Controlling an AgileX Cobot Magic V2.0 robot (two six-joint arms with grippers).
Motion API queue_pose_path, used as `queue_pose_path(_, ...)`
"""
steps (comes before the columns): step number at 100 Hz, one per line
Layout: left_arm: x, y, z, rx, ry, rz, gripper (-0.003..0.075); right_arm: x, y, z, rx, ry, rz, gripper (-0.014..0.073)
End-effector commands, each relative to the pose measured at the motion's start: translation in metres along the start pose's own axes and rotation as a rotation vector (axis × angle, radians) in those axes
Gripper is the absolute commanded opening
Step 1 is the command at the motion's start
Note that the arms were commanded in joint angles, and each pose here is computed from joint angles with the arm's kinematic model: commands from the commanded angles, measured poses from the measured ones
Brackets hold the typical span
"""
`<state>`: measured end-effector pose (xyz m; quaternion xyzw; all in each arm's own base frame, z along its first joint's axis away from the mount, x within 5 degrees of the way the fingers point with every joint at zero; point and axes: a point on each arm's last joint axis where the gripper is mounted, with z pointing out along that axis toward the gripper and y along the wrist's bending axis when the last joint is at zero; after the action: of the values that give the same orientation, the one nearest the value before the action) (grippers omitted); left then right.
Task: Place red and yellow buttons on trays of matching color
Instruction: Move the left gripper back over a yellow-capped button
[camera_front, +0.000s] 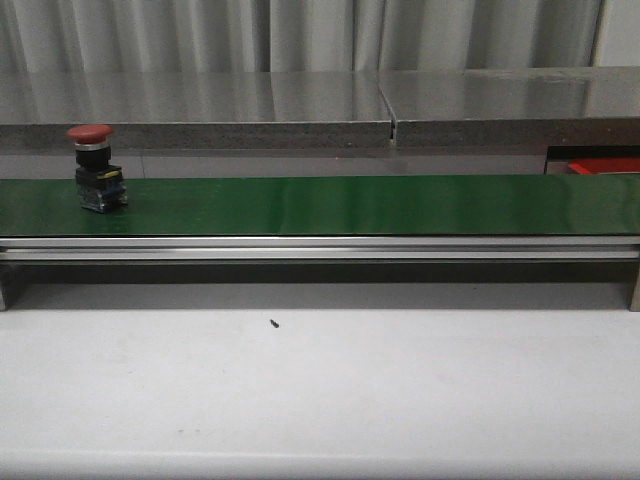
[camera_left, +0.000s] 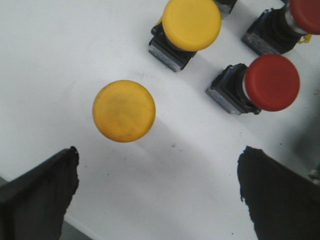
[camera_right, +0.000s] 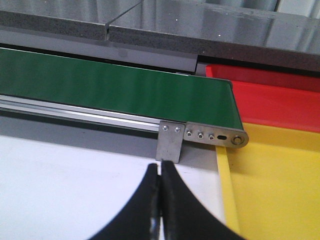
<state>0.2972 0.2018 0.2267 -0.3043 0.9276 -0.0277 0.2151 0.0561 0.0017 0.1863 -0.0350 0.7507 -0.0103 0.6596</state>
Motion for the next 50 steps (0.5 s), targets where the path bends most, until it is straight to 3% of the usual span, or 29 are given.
queue_pose_path(1,-0.013,-0.002,-0.012,-0.005,-0.095,-0.002,0.0599,-0.008,-0.001,-0.002,0.008,-0.094,-0.013,-0.0068)
queue_pose_path(50,-0.029,0.014,0.019,-0.012,-0.07,-0.052,0.0599,-0.008,-0.001,-0.002,0.008,-0.094,-0.013,-0.0068)
